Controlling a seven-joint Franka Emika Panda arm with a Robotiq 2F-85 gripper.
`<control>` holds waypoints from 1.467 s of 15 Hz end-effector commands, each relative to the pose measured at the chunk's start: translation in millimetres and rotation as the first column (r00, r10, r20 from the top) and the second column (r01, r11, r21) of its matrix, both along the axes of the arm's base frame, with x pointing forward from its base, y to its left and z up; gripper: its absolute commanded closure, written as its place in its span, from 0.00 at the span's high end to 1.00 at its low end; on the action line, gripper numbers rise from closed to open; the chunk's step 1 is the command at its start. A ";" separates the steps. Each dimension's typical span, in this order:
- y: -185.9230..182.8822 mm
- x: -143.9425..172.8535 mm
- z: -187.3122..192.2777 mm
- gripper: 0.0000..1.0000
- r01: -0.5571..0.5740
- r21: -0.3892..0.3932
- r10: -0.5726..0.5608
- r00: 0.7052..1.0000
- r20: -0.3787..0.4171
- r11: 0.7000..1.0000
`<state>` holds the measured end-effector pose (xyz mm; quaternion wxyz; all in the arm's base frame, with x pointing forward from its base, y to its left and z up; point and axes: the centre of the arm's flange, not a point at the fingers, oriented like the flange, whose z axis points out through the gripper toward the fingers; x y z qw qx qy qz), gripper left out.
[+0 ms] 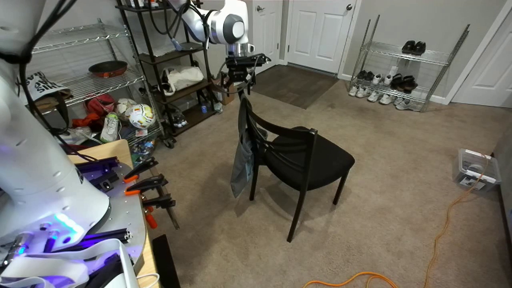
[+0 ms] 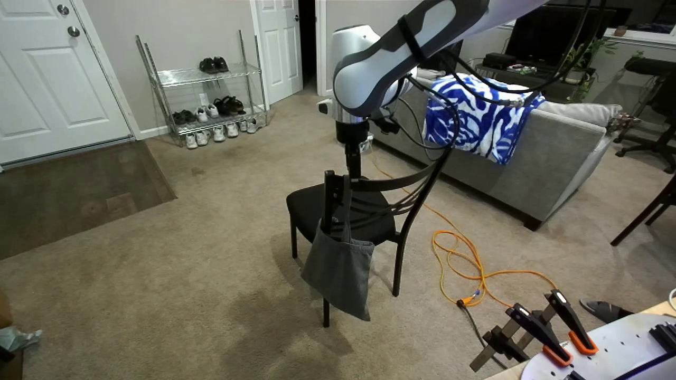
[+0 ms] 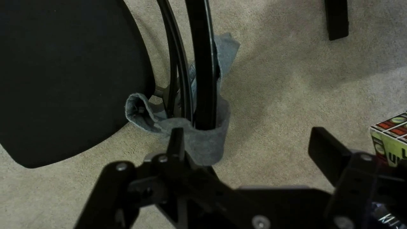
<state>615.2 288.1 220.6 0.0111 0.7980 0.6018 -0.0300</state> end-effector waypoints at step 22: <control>6.2 -0.6 -13.6 0.53 -0.056 0.009 0.055 0.994 0.097 0.998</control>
